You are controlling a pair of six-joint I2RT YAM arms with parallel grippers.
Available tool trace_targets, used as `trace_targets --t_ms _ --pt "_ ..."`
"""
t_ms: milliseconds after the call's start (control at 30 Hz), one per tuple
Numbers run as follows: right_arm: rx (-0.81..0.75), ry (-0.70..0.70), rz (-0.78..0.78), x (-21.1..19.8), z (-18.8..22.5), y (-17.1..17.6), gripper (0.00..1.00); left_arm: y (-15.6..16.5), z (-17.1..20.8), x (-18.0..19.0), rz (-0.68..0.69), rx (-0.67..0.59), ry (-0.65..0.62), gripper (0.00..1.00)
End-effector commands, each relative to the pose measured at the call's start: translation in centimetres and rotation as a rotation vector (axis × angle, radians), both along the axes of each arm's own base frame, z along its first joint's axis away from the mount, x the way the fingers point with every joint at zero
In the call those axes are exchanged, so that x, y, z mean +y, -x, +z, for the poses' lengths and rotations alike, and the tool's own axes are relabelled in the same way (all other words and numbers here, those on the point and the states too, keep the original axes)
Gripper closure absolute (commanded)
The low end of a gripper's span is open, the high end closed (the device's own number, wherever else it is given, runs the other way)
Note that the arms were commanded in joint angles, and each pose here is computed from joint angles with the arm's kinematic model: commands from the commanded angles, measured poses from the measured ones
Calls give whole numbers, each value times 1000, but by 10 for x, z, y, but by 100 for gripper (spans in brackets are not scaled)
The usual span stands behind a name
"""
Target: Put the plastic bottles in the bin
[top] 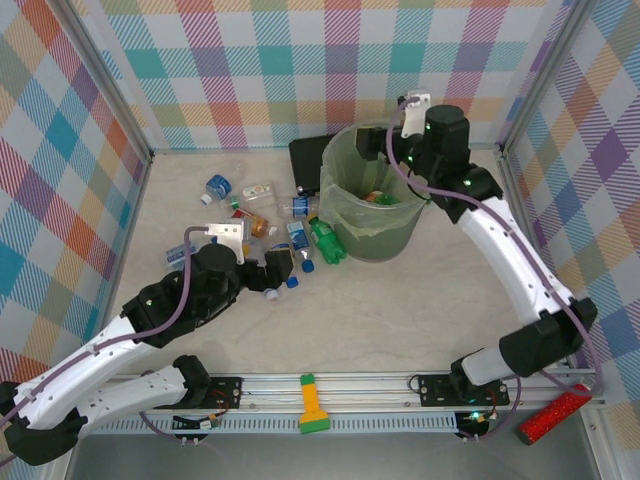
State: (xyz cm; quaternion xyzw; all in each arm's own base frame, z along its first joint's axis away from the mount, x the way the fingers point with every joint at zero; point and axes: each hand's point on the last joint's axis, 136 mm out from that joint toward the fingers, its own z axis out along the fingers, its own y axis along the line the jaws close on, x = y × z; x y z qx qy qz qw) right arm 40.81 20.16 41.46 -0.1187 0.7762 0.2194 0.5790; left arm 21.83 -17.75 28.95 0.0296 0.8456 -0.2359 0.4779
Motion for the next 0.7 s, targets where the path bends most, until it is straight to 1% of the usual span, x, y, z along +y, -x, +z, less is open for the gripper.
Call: trace_targets --t_ms 0,167,333,433,567,600,667 --pt "90 -54 99 10 -10 34 1 -8 -18 19 115 40 -34 0" --pt "144 -114 168 11 -24 77 1 -17 -45 36 234 128 -39 0" --pt "191 -157 191 9 -44 108 1 -20 -81 38 306 235 -32 1" --pt "217 -185 197 9 -54 121 1 -18 -107 33 335 312 -11 7" --pt "247 -192 214 12 -69 136 1 -14 -140 28 366 392 31 19" --pt "255 -193 215 12 -72 138 1 -14 -146 28 378 406 33 20" --pt "266 -199 216 13 -76 141 1 -12 -160 31 404 435 22 26"
